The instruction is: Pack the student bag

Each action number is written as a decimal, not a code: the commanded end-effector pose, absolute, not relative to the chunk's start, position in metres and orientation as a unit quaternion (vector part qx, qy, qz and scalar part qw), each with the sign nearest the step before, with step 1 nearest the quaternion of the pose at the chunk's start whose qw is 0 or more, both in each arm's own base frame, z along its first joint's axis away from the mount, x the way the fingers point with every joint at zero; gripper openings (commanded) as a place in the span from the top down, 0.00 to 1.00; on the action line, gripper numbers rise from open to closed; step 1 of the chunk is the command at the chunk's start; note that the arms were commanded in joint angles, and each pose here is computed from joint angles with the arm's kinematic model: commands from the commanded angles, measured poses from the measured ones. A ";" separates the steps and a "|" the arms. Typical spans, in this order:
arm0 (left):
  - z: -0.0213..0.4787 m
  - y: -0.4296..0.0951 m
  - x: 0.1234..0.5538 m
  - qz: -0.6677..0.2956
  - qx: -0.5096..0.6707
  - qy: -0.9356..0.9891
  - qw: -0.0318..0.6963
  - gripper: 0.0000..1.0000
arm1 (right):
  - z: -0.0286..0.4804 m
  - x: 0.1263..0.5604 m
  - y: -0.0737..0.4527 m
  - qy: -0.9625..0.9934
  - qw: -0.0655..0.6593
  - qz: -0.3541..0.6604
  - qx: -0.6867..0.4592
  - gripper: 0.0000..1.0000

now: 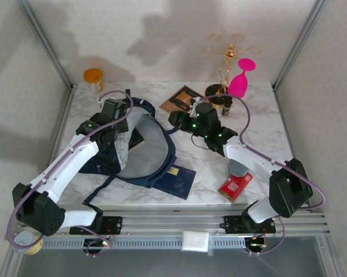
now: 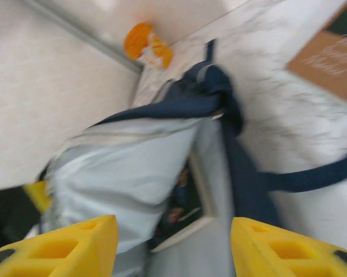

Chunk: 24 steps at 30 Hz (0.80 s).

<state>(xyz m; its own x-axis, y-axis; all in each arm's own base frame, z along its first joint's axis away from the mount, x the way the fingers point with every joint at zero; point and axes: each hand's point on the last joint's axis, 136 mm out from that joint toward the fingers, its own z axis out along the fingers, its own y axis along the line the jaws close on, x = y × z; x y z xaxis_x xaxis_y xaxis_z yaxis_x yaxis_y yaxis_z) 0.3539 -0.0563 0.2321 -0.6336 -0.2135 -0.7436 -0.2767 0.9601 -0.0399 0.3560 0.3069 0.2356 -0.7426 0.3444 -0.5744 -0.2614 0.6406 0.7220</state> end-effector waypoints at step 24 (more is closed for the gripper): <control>0.232 -0.180 0.325 -0.288 -0.107 0.874 0.377 0.47 | 0.050 0.498 0.268 0.905 0.284 0.195 0.250 0.36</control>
